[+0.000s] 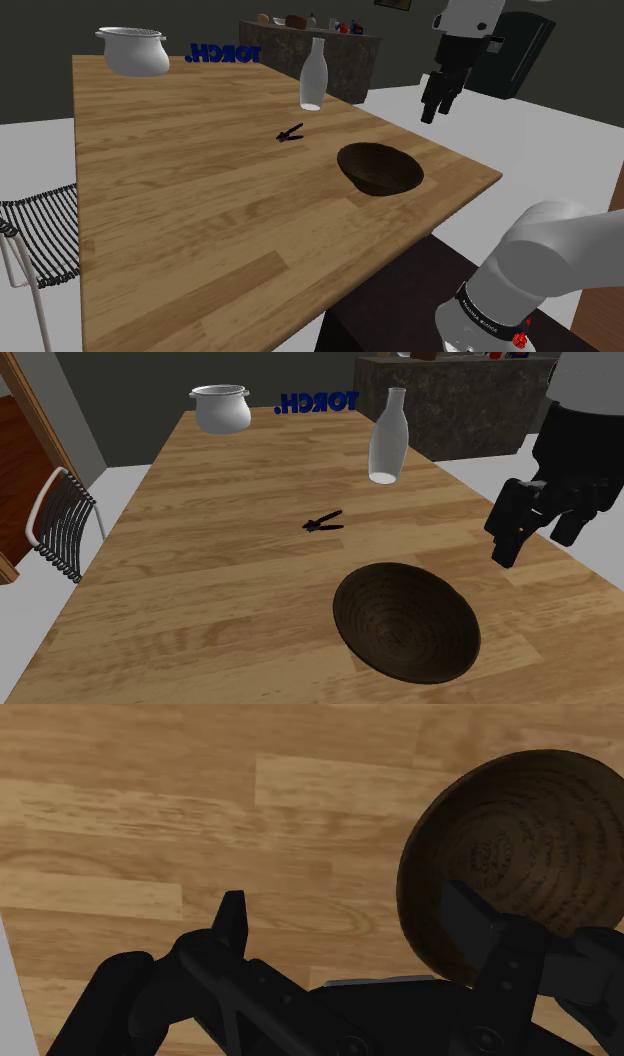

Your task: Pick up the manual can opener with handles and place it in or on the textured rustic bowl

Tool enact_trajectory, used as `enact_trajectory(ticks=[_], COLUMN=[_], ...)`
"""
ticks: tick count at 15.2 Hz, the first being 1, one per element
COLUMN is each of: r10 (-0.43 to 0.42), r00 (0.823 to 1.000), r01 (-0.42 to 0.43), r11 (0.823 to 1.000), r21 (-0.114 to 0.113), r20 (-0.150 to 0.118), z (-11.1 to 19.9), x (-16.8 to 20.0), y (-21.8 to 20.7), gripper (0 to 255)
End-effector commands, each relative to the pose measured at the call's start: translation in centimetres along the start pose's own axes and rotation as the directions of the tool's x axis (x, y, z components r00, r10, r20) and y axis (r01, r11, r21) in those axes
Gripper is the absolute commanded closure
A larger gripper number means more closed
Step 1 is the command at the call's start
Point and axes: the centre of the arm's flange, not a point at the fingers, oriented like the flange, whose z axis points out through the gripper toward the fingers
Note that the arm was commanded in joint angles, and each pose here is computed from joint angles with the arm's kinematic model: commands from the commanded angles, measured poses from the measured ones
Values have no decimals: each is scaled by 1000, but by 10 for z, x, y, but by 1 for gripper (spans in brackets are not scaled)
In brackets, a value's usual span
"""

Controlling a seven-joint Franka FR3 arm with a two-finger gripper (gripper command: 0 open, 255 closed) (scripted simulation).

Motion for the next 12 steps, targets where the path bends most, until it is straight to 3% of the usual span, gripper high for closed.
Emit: enact_trajectory(ticks=[1,3,6,9,12], r10=[0,100,249,391,525], r00=[1000,995,968,920,851], r01=[0,-100,-249,-392,-526], r11=[1000,995,968,920,850], r21=[0,5,13,19,23], r20=[0,4,12,21,30], z=[0,6,14,22,30], x=[0,12,34,60,91], y=[0,-22,-53,-80,-103], gripper=[0,0,0,0,0])
